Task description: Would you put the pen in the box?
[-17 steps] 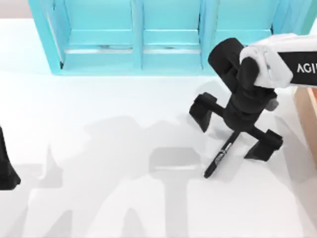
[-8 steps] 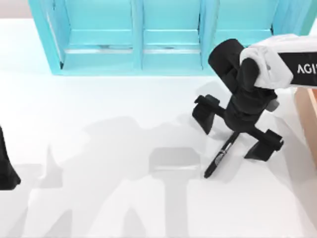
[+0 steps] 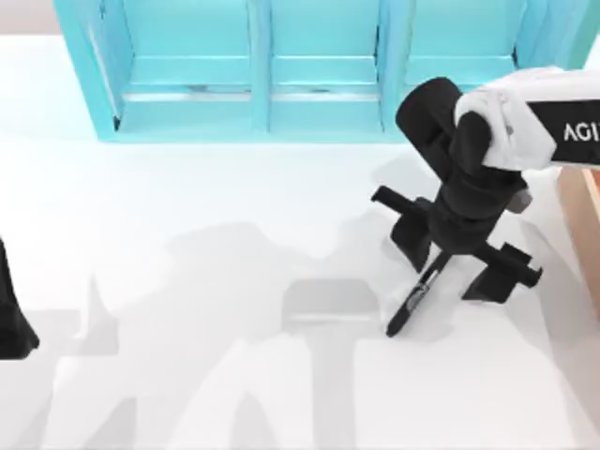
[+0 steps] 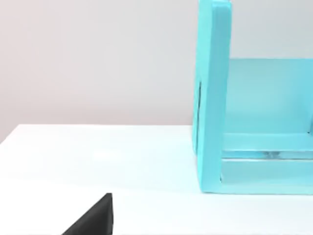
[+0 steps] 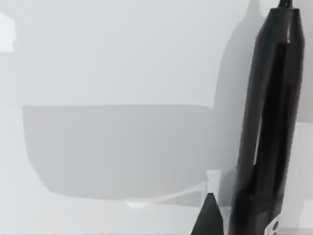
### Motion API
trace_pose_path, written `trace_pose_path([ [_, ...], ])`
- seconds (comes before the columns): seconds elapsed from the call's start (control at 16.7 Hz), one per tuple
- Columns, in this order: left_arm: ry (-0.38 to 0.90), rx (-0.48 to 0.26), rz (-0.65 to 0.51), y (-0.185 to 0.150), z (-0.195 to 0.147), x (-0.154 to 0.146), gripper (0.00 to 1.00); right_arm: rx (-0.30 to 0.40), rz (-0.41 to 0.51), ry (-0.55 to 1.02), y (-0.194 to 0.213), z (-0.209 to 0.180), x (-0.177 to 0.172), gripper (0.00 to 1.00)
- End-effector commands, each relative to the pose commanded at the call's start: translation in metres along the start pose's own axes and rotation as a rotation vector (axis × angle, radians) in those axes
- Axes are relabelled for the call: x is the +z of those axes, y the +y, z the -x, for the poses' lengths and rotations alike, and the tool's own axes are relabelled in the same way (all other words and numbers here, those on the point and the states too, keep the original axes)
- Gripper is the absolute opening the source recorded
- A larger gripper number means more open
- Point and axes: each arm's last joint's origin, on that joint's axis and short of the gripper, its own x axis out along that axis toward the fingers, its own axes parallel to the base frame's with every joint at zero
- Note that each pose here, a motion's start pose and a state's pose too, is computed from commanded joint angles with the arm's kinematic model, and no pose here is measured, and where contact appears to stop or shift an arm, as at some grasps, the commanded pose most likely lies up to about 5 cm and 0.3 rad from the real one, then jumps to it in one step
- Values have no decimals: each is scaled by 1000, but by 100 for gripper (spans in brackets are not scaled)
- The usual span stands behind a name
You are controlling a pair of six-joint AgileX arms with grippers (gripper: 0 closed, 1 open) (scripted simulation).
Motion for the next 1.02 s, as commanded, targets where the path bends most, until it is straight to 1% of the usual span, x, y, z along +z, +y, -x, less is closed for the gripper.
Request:
trace_pose_path([
  [0.06, 0, 0, 0, 0, 0, 0, 100, 0, 0, 0, 0, 0, 0, 2],
  [0.12, 0, 0, 0, 0, 0, 0, 100, 0, 0, 0, 0, 0, 0, 0],
  [0.54, 0, 0, 0, 0, 0, 0, 100, 0, 0, 0, 0, 0, 0, 0],
  [0.6, 0, 0, 0, 0, 0, 0, 100, -21, 30, -30, -6, 31, 0, 0],
  [0.78, 0, 0, 0, 0, 0, 0, 100, -20, 26, -31, -2, 41, 1, 0],
  [1.02, 0, 0, 0, 0, 0, 0, 100, -38, 21, -22, 2, 86, 2, 0],
])
